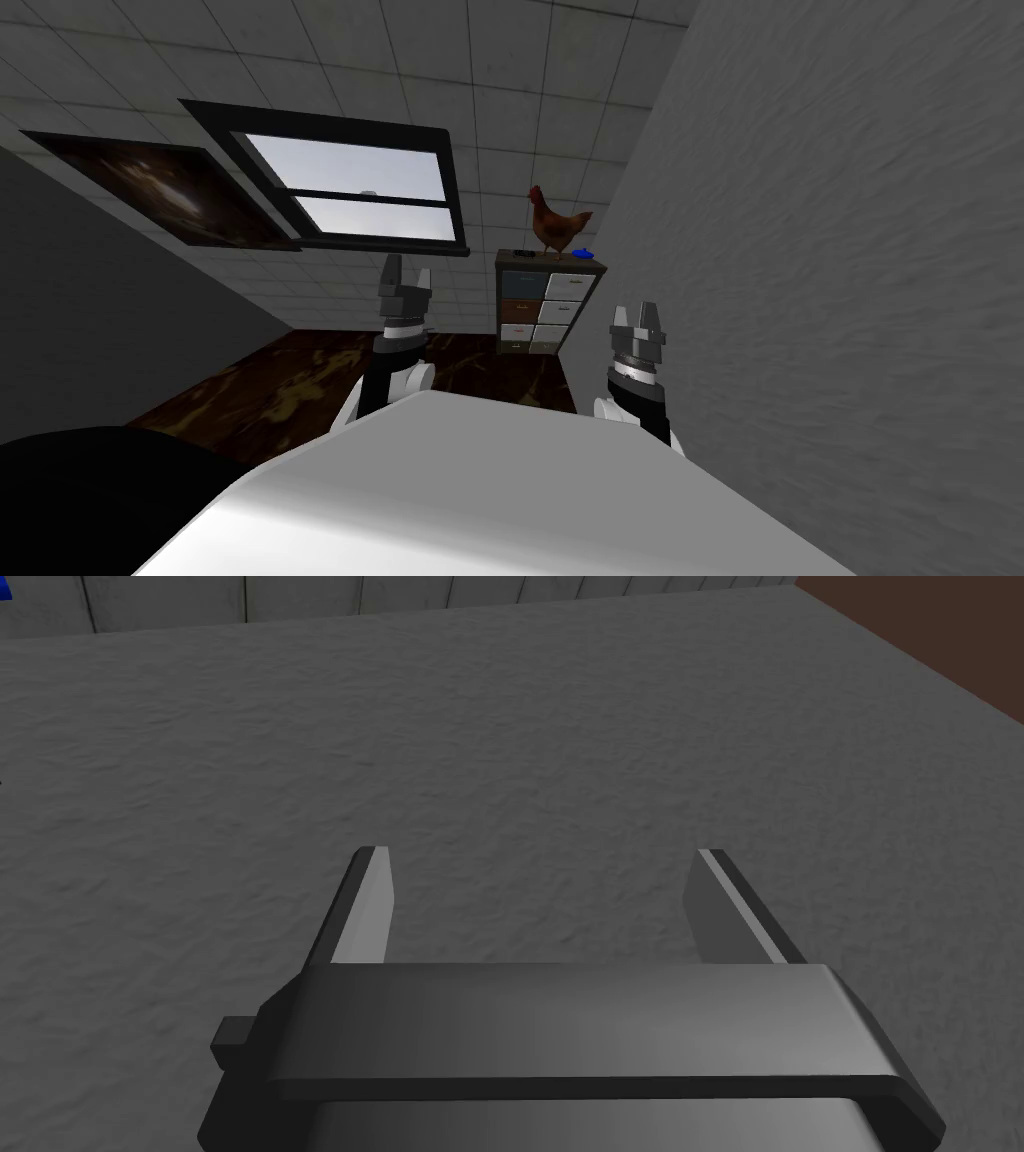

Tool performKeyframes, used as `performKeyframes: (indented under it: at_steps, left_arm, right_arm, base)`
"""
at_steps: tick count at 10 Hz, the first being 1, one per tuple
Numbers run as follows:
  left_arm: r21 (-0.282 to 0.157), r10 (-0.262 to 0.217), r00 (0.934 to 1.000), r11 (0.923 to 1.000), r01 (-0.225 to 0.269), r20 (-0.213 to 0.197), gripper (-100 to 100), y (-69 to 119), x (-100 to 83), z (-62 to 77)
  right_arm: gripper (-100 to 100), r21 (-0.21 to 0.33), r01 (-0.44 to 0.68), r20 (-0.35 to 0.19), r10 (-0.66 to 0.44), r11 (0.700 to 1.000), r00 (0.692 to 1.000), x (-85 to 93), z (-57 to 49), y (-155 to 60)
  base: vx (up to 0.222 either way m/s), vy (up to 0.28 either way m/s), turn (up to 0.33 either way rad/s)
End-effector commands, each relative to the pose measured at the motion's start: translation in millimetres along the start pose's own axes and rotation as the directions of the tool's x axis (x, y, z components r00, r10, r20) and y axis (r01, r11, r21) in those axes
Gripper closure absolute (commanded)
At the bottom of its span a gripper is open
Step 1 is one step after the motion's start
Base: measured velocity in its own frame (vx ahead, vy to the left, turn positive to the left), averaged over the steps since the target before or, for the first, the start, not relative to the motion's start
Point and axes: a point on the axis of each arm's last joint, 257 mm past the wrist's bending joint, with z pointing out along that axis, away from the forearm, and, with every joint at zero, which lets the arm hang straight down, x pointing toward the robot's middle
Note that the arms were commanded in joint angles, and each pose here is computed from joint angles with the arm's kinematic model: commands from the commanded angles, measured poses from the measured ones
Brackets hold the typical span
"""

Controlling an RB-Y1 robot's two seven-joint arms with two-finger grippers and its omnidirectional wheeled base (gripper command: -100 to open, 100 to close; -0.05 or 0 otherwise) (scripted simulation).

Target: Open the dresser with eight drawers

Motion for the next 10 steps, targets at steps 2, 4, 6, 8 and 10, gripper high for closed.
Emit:
performKeyframes:
  at_steps: [2,4,6,8,10]
  left_arm:
    - [0.0,0.0,1.0,1.0,0.0,0.0,0,0.0,0.0,0.0]
    - [0.0,0.0,1.0,1.0,0.0,0.0,0,-0.1,0.0,0.0]
    - [0.0,0.0,1.0,1.0,0.0,0.0,0,-0.1,0.0,0.0]
    - [0.0,0.0,1.0,1.0,0.0,0.0,0,-0.2,0.0,0.1]
    - [0.0,0.0,1.0,1.0,0.0,0.0,0,-0.2,0.0,0.1]
  right_arm:
    - [0,0.0,0.0,0.0,0.0,1.0,1.0,0.0,0.0,0.0]
    - [0,0.0,0.0,0.0,0.0,1.0,1.0,0.0,0.0,0.1]
    - [0,0.0,0.0,0.0,0.0,1.0,1.0,0.0,0.0,0.1]
    - [0,0.0,0.0,0.0,0.0,1.0,1.0,0.0,0.1,0.2]
    - [-100,0.006,0.025,-0.048,-0.025,1.0,0.999,9.0,1.9,-4.6]
  base:
    - [0.0,0.0,0.0]
    - [0.0,0.0,0.0]
    - [0.0,0.0,0.0]
    - [0.0,0.0,0.0]
    - [0.008,0.005,-0.005]
